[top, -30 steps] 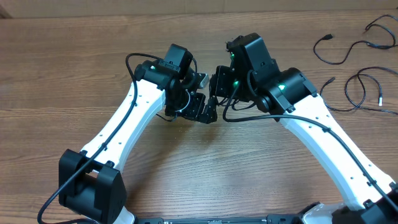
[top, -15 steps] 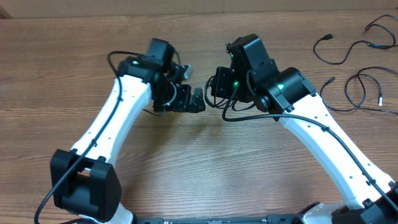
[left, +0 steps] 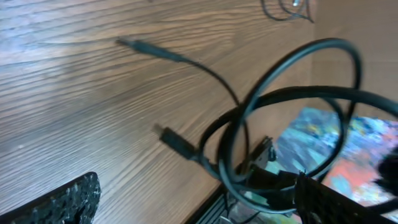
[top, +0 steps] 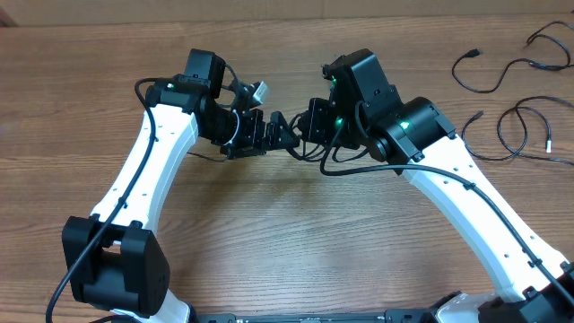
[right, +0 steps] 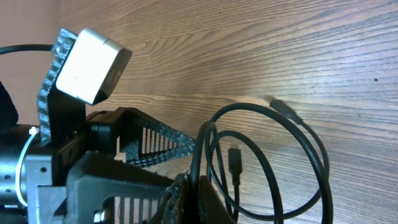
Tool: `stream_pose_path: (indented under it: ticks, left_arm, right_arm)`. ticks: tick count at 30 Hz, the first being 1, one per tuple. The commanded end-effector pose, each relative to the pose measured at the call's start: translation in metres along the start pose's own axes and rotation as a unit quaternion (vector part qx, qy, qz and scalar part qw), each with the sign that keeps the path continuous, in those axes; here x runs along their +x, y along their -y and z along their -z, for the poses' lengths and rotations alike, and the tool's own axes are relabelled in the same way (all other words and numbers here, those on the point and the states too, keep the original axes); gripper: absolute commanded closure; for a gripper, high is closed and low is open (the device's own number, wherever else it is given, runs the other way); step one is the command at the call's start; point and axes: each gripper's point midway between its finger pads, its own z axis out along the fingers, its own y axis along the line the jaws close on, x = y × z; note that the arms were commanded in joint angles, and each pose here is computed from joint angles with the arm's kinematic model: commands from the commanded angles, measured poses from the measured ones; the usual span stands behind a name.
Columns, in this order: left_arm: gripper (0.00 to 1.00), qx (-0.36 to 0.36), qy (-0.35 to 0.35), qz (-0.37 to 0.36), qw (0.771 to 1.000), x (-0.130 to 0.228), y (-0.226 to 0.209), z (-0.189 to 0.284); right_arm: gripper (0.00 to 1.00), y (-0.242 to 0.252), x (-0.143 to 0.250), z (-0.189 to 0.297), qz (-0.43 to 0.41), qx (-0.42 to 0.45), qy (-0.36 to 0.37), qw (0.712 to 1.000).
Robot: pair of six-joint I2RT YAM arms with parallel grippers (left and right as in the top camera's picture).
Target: Untangle cables
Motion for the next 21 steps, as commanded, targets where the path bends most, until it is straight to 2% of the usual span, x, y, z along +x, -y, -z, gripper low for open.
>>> stream_pose_path:
  ticks: [1,6,11,14,18,21]
  left_arm:
    - [0.06,-0.003,0.004,-0.016,1.0,-0.003,0.002,0.0]
    - [0.08,-0.124,0.022,0.048,0.991,-0.006,-0.036,0.002]
    - [0.07,-0.139,0.023,0.039,0.989,-0.008,-0.036,-0.003]
    - [0.14,-0.174,0.026,0.039,0.984,-0.009,-0.047,-0.004]
    - [0.14,-0.281,0.038,0.111,0.953,-0.002,-0.084,0.008]
    - [0.14,-0.321,0.031,0.133,0.937,0.004,-0.101,0.012]
  right_arm:
    - [0.96,-0.007,-0.002,0.003,0.002,-0.016,0.001,1.0]
    - [0.96,-0.01,-0.002,0.003,0.003,-0.024,-0.001,1.0]
    - [0.96,-0.018,0.002,0.004,0.005,-0.047,-0.014,0.999]
    - [0.96,-0.019,0.002,0.004,0.006,-0.05,-0.014,0.999]
    - [0.96,-0.008,0.0,0.003,0.005,-0.02,-0.003,1.0]
    - [0.96,0.006,-0.004,0.003,0.001,0.017,0.01,1.0]
